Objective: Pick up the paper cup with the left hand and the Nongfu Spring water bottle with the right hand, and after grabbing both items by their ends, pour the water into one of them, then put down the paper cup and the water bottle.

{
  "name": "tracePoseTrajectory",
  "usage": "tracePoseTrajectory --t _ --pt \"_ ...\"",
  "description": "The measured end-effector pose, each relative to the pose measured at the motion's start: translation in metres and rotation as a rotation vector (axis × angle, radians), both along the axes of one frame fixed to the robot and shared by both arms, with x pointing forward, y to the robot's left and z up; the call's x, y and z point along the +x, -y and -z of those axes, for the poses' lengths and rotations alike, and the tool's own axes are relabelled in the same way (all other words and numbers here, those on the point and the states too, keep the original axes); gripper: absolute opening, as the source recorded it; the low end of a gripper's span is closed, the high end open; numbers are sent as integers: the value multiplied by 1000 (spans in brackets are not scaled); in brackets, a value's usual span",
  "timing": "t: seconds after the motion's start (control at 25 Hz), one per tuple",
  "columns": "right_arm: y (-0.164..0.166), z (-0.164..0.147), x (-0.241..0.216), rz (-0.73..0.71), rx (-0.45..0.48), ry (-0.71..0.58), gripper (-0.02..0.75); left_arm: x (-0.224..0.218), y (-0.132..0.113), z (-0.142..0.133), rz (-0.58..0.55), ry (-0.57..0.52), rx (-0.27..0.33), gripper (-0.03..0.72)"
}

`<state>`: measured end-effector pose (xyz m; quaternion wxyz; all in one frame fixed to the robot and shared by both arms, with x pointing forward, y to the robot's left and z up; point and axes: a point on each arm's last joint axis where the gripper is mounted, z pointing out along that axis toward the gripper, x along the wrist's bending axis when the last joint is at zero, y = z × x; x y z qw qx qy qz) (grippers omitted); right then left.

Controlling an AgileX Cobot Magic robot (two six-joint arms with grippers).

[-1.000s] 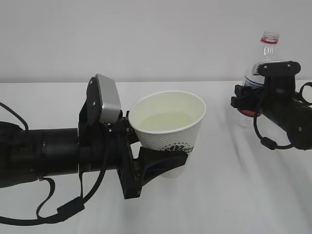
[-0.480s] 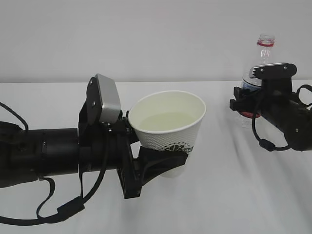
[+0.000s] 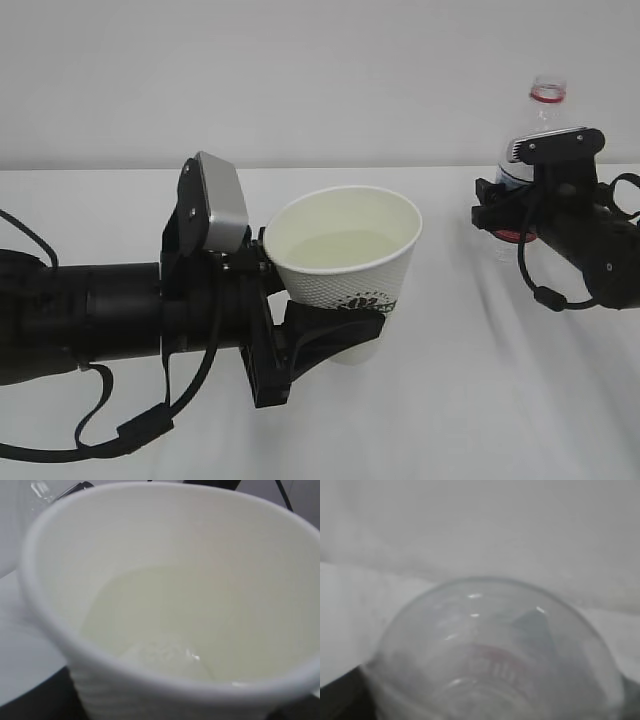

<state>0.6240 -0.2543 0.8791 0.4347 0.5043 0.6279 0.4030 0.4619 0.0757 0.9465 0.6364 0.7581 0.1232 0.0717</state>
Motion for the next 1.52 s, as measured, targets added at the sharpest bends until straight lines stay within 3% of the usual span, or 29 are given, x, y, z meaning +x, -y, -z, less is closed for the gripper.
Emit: tracePoseTrajectory --t 0.16,0.88,1.52 --pt "0 -1 0 2 3 15 664 0 0 0 0 0 0 492" --pt "1 -15 -9 30 119 25 666 0 0 0 0 0 0 492" --pt "1 -41 -11 33 155 50 666 0 0 0 -1 0 2 492"
